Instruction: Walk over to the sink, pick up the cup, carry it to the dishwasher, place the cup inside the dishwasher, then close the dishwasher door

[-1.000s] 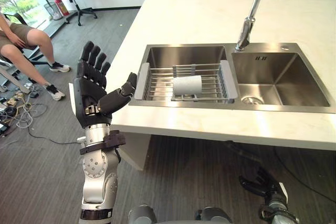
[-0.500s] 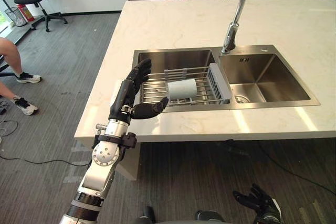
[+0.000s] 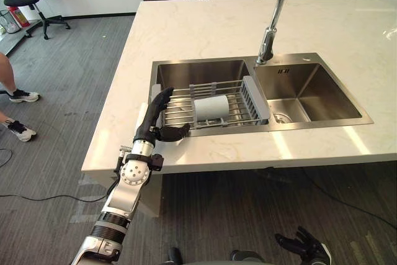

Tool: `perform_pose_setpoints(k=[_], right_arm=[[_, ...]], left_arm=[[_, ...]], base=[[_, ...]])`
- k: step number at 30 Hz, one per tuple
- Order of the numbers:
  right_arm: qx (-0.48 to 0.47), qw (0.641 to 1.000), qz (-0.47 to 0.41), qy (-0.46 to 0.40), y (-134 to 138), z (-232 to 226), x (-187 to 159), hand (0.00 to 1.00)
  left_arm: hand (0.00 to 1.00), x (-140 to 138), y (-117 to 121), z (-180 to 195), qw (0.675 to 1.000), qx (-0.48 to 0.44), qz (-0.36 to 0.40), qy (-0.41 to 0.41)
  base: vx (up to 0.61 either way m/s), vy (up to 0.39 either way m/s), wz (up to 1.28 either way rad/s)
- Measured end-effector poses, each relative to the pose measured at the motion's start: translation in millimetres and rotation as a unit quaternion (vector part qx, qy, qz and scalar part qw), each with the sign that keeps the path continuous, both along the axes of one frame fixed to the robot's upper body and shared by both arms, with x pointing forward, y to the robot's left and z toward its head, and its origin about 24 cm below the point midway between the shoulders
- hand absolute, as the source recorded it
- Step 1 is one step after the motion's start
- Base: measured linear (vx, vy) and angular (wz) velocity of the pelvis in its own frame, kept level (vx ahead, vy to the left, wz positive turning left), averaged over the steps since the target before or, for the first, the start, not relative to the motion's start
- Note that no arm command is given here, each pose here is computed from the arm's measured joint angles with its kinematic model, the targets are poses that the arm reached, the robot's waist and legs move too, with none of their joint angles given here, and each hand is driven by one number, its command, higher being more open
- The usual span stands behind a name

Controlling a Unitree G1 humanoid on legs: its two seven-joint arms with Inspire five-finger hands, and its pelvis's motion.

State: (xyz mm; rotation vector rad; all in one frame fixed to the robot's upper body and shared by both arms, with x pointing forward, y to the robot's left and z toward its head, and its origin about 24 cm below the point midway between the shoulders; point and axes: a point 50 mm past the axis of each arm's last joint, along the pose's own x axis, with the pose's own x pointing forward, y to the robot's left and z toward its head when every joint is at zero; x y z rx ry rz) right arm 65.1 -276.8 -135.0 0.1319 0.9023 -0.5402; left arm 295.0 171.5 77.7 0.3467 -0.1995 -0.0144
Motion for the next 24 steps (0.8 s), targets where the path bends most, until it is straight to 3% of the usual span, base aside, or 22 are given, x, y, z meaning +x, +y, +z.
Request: perform_pose_setpoints(k=[16,24], right_arm=[[0.006,1.000,0.002,0.013,1.4,-2.4,-8.9,0.90],[0.005,1.000,0.003,0.013,1.6,-2.5,-8.7,0.90]], left_arm=[[0.90,24.5,5.1,13.4,0.996,0.090,0.010,-0.009],[0.90,38.3,-7.4,30.7,0.992,0.125,-0.008,-0.035]], base=[[-0.02,0.001,-0.02],[0.00,0.000,0.00]])
